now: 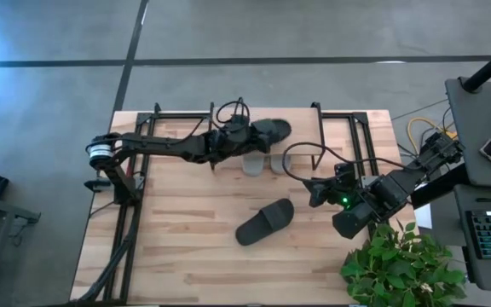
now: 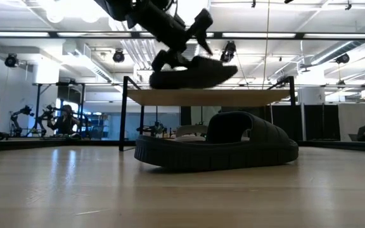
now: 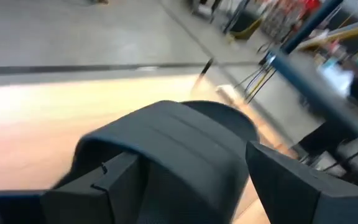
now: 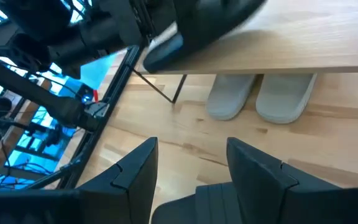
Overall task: Pick and place slides into the shelf
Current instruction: Put the left black slide on the shelf
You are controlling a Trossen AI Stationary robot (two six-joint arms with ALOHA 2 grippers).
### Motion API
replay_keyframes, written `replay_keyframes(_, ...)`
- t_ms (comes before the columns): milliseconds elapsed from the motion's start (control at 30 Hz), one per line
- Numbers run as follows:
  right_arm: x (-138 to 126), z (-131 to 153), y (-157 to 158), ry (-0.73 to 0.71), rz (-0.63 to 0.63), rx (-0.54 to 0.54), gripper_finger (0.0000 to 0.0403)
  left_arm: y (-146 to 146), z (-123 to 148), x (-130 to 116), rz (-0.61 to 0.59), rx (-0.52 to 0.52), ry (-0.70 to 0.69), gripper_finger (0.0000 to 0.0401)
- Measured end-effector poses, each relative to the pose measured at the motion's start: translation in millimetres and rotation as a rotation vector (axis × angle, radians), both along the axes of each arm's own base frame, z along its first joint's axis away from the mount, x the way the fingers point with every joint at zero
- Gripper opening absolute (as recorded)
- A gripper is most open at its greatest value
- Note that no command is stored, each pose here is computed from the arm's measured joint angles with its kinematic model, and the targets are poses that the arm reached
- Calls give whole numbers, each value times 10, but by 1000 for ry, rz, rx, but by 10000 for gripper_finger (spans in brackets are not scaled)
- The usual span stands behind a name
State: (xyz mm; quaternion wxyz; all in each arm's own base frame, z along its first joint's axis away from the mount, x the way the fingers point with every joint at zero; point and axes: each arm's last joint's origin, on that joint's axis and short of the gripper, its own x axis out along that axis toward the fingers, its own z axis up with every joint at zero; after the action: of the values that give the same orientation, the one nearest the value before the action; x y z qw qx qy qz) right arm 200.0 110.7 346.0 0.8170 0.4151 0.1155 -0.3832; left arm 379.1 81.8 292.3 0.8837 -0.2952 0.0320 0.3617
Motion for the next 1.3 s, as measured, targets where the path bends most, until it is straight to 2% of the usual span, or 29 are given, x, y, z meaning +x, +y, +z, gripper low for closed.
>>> replay_keyframes(167, -1, 0, -1, 3, 2, -4, 182, 0, -50, -31, -6, 23, 95, 250)
replay_keyframes(400, -1, -1, -1, 3, 1, -2, 182, 33, 26, -33, 73, 51, 43, 250)
replay_keyframes(667, 0, 0, 0, -4, -4, 5, 182, 104, -68, -93, 367, -233, -262, 250)
replay_keyframes(800, 0, 0, 0, -5, -4, 6, 182, 143, -58, -98, 409, -281, -341, 250)
replay_keyframes(900, 1, 0, 1, -4, -3, 8, 182, 153, 15, -81, 361, -231, -342, 250)
replay_keyframes(967, 1, -1, 2, -2, -1, 11, 182, 136, 123, -82, 263, -160, -319, 250)
replay_keyframes(1167, 16, -22, 46, 61, 76, 124, 183, 74, 487, -240, -68, 217, -67, 250)
replay_keyframes(1233, 55, -31, 62, 70, 100, 147, 183, 110, 519, -316, -121, 236, -10, 250)
replay_keyframes(1300, 98, -29, 33, 75, 107, 141, 183, 223, 497, -387, -182, 196, 22, 250)
